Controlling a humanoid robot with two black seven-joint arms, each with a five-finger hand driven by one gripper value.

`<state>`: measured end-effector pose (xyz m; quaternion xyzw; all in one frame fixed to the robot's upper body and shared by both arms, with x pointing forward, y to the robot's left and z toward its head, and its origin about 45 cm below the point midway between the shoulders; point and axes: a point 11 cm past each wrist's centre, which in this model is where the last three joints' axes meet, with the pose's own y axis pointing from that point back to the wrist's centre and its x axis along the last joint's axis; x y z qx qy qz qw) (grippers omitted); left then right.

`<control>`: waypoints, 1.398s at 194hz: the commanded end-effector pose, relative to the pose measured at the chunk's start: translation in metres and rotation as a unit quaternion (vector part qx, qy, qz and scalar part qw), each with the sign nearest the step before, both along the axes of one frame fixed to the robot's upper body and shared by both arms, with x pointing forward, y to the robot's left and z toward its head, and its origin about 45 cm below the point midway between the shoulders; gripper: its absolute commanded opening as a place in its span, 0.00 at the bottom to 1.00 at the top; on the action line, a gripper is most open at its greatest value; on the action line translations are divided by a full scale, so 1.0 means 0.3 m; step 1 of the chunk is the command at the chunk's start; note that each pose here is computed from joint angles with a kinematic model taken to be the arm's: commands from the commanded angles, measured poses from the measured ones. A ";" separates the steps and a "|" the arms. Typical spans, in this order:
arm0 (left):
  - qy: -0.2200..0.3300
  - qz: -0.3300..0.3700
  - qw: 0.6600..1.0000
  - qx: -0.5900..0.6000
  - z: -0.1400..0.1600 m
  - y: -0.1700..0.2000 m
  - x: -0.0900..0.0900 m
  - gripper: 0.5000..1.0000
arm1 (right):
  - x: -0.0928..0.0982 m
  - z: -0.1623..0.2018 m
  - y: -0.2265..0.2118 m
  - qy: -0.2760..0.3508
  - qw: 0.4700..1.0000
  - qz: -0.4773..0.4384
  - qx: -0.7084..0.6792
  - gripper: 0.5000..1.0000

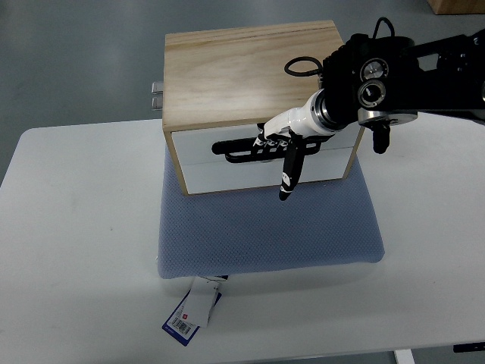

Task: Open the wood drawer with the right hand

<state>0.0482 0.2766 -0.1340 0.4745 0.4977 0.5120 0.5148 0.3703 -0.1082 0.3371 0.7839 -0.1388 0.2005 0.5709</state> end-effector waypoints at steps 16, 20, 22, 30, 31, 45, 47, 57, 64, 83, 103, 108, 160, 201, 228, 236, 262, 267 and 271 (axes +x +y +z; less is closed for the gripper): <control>0.000 0.000 1.000 0.000 0.000 0.000 0.000 1.00 | -0.024 0.018 -0.003 0.021 0.999 0.029 -0.008 0.88; 0.000 0.000 1.000 0.000 0.000 0.000 0.000 1.00 | -0.024 0.018 -0.003 0.021 0.999 0.029 -0.008 0.88; 0.000 0.001 1.000 0.000 0.000 0.000 0.000 1.00 | -0.029 0.034 0.006 0.020 0.999 0.038 -0.009 0.88; 0.000 0.001 1.000 0.000 0.000 0.000 0.000 1.00 | -0.038 0.042 0.011 0.021 0.999 0.046 -0.012 0.88; 0.000 0.001 1.000 0.000 0.000 0.000 0.000 1.00 | -0.041 0.044 0.013 0.021 0.998 0.049 -0.013 0.88; 0.000 0.001 1.000 0.000 0.000 0.000 0.000 1.00 | -0.063 0.049 0.011 0.029 0.998 0.061 -0.015 0.88; 0.000 0.001 1.000 0.000 0.000 0.000 0.000 1.00 | -0.065 0.051 0.010 0.030 0.998 0.062 -0.015 0.88; 0.000 0.001 1.000 0.000 0.000 0.000 0.000 1.00 | -0.065 0.051 0.010 0.030 0.998 0.062 -0.015 0.88; 0.000 0.001 1.000 0.000 0.000 0.000 0.000 1.00 | -0.090 0.052 0.014 0.047 0.996 0.073 -0.013 0.88; 0.000 0.001 1.000 0.000 0.000 0.000 0.000 1.00 | -0.107 0.054 0.004 0.059 0.995 0.083 -0.014 0.88; 0.000 0.001 1.000 0.000 0.000 0.000 0.000 1.00 | -0.120 0.059 0.004 0.068 0.993 0.094 -0.014 0.88; 0.000 0.001 1.000 0.000 0.000 0.000 0.000 1.00 | -0.125 0.058 0.004 0.072 0.993 0.096 -0.013 0.88; 0.000 0.001 1.000 0.000 0.000 0.000 0.001 1.00 | -0.179 0.080 0.011 0.116 0.987 0.111 0.010 0.88; 0.000 0.001 1.000 0.001 0.000 0.002 0.001 1.00 | -0.219 0.135 0.023 0.130 0.983 0.124 0.032 0.88; 0.000 0.002 1.000 0.001 0.000 0.002 0.001 1.00 | -0.211 0.229 0.049 0.099 0.984 0.133 0.060 0.88; 0.000 0.002 1.000 0.001 0.000 0.002 0.001 1.00 | -0.195 0.303 0.050 0.073 0.985 0.130 0.086 0.88; 0.000 0.002 1.000 0.001 0.000 0.002 0.001 1.00 | -0.102 0.477 -0.007 0.009 0.984 0.082 0.158 0.88; 0.000 0.001 1.000 0.000 0.000 0.000 0.001 1.00 | -0.080 0.512 -0.027 -0.004 0.983 0.070 0.172 0.88; 0.000 0.001 1.000 0.001 0.000 0.002 0.001 1.00 | -0.056 0.547 -0.052 -0.017 0.981 0.055 0.187 0.88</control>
